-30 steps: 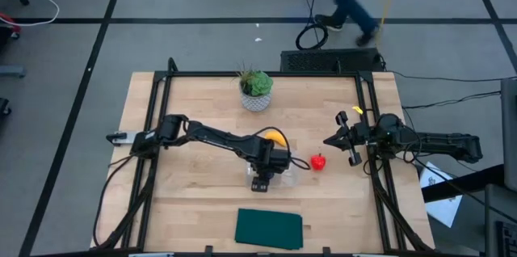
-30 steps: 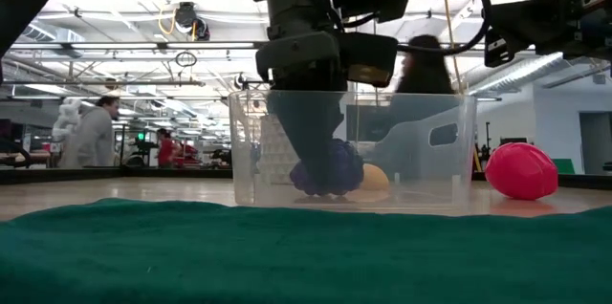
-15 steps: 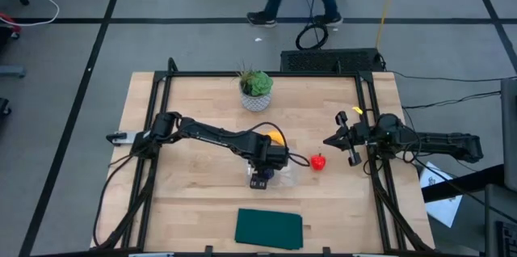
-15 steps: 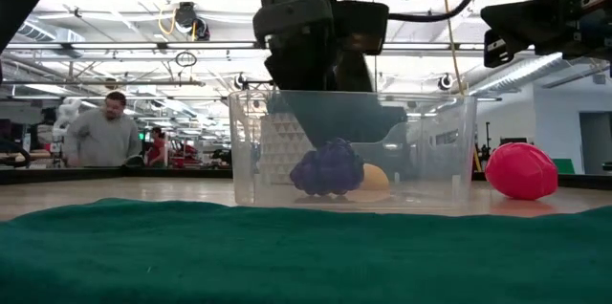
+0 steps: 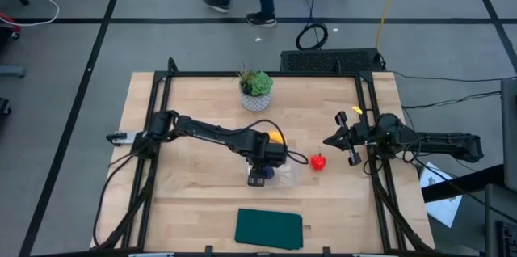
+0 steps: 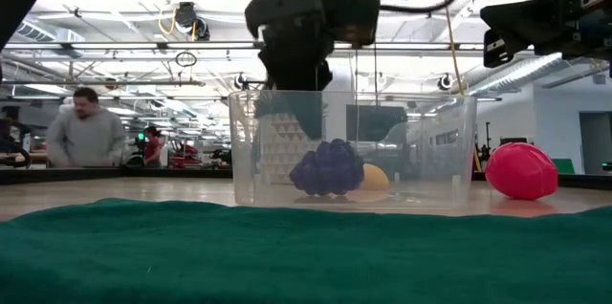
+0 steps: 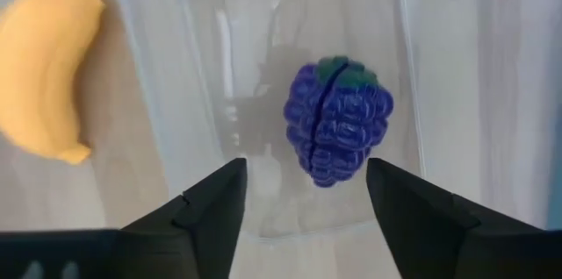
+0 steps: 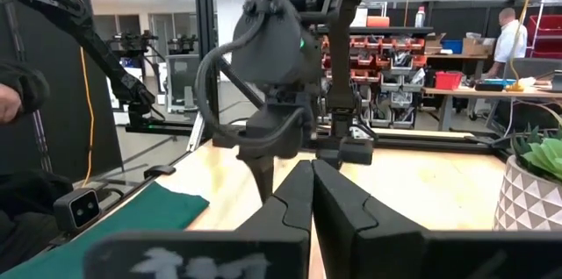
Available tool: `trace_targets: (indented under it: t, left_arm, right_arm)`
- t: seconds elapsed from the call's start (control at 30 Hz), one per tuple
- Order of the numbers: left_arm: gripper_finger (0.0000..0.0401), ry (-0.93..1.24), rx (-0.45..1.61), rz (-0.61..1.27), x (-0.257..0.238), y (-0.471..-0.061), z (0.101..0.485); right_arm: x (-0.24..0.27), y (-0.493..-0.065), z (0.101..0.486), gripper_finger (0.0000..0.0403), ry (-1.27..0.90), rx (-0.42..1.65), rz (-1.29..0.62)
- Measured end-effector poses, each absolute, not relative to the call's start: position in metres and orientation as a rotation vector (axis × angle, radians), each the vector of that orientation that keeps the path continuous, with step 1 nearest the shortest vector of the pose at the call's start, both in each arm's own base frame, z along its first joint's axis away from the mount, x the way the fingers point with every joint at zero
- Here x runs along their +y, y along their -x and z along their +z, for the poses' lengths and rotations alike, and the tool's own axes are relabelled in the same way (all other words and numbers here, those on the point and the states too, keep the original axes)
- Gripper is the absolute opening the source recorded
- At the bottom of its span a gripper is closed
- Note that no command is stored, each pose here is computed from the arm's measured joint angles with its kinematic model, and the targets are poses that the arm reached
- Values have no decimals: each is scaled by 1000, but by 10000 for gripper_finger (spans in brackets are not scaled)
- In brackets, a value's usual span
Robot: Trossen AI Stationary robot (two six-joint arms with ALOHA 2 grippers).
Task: Pick and placing Produce into tupperware
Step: Put the banana into the transparent bin
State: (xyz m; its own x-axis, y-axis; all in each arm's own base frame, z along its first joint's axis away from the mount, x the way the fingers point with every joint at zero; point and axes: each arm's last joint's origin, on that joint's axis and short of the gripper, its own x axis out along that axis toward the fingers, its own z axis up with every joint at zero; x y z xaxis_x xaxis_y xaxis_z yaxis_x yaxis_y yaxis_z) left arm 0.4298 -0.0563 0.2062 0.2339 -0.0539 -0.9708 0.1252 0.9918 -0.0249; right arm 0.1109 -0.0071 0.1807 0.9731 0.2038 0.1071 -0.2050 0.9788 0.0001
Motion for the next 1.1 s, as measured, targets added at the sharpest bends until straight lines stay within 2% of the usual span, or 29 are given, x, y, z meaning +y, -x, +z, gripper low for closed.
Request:
trace_targets:
  t: [0.2,0.47,0.8,1.1]
  left_arm:
    - [192,-68,1292,-83,-52,-424,225]
    - [125,-79,1289,-90,-52,-424,226]
    - [8,-90,1291,-100,-52,-423,226]
    - [27,-98,1295,-117,-50,-423,226]
  right_arm:
    - [-7,-111,181,0,-11,-108,206]
    - [-7,-111,181,0,-11,-108,206]
    - [-7,-111,181,0,-11,-108,206]
    - [-7,-111,181,0,-11,-108,206]
